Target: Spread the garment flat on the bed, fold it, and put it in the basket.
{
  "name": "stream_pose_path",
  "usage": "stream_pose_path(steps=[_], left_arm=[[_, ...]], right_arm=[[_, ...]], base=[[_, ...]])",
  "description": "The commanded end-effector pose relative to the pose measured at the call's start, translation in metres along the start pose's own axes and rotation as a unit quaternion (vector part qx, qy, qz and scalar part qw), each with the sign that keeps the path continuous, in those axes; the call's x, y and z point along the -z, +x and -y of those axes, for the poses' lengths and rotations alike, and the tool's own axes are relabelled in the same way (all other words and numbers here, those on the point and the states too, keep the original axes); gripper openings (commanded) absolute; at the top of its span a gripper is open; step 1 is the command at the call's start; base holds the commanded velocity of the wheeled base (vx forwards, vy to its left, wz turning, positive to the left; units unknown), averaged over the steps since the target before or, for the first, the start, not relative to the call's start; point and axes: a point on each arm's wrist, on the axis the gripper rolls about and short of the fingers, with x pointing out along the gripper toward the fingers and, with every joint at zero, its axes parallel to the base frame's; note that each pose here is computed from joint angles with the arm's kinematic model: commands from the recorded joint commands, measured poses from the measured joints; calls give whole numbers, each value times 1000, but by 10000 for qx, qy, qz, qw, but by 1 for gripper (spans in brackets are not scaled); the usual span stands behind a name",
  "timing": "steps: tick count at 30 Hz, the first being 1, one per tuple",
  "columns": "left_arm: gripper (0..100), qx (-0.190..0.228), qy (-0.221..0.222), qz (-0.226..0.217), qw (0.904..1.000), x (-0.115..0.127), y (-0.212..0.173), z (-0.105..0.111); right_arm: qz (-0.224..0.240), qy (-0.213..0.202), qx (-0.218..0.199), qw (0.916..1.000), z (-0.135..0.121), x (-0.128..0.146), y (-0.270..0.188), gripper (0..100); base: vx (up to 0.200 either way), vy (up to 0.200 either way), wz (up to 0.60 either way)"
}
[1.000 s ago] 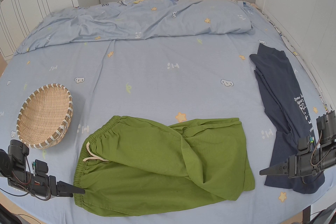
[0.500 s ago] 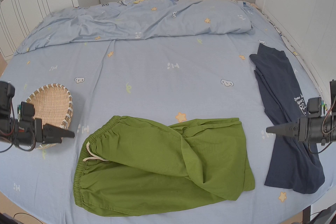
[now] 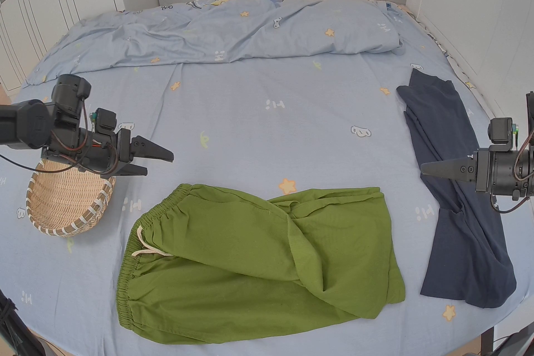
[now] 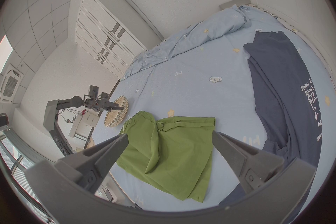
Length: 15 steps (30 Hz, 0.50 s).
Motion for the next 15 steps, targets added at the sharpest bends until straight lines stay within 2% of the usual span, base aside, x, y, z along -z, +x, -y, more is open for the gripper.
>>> stream_pose_path(steps=[1,10,15], left_arm=[[100,-60,-289,-367,9989,-9,53,-39],[100,-61,-424,-580,9974,-11,89,-62],[100,-62,-441,-619,9971,-9,92,-65]], right_arm=[[-39,-37,-10,10000,0,0,3,100],[-91,-25,-13,10000,1,1,6,100],[-91,-25,-13,10000,1,1,6,100]], base=[[0,0,0],[0,0,0],[0,0,0]])
